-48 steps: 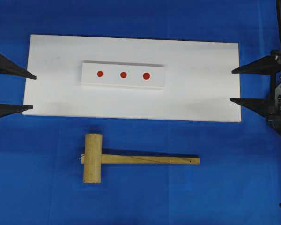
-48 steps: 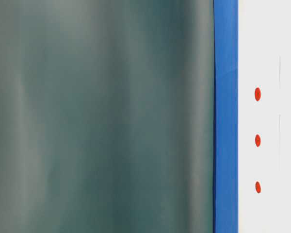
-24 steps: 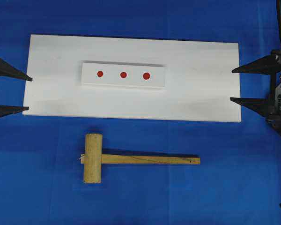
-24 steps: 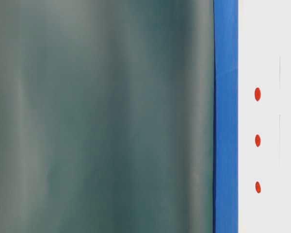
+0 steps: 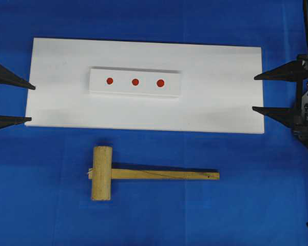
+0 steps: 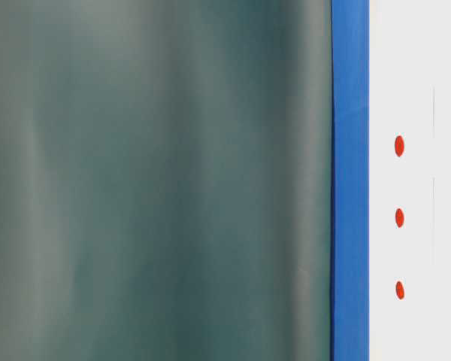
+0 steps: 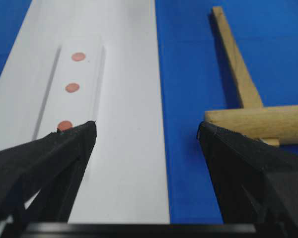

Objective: Hit the mark with a hammer.

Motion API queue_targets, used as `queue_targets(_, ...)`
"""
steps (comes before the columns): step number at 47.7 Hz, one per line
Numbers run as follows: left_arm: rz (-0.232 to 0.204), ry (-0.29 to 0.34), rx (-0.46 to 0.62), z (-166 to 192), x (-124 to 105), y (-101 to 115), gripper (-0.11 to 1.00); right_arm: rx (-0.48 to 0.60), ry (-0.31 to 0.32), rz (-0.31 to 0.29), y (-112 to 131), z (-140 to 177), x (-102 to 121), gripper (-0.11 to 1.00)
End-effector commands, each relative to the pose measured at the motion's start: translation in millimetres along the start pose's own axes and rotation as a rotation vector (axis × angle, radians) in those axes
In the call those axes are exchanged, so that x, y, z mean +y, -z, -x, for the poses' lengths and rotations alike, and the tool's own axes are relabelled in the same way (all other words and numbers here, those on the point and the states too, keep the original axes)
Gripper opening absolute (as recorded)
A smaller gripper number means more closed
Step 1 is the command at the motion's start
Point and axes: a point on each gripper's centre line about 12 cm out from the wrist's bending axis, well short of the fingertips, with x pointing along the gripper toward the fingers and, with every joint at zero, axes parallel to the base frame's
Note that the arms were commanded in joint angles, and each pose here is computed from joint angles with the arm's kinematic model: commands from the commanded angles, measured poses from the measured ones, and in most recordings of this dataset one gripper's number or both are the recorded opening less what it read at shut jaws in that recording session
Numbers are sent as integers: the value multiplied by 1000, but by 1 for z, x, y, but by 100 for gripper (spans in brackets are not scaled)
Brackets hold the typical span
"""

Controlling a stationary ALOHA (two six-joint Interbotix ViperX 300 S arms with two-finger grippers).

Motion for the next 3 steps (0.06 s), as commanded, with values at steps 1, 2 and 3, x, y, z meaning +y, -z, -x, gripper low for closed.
queue_targets(1, 2, 4, -11, -1, 0, -4, 81, -3, 5, -4, -3, -1, 0, 75)
queue_targets(2, 2, 4, -9, -1, -1, -4, 81, -3, 5, -4, -3, -1, 0, 75)
queue_targets(3, 0, 4, -11, -1, -1, -4, 81, -5, 5, -4, -4, -1, 0, 75)
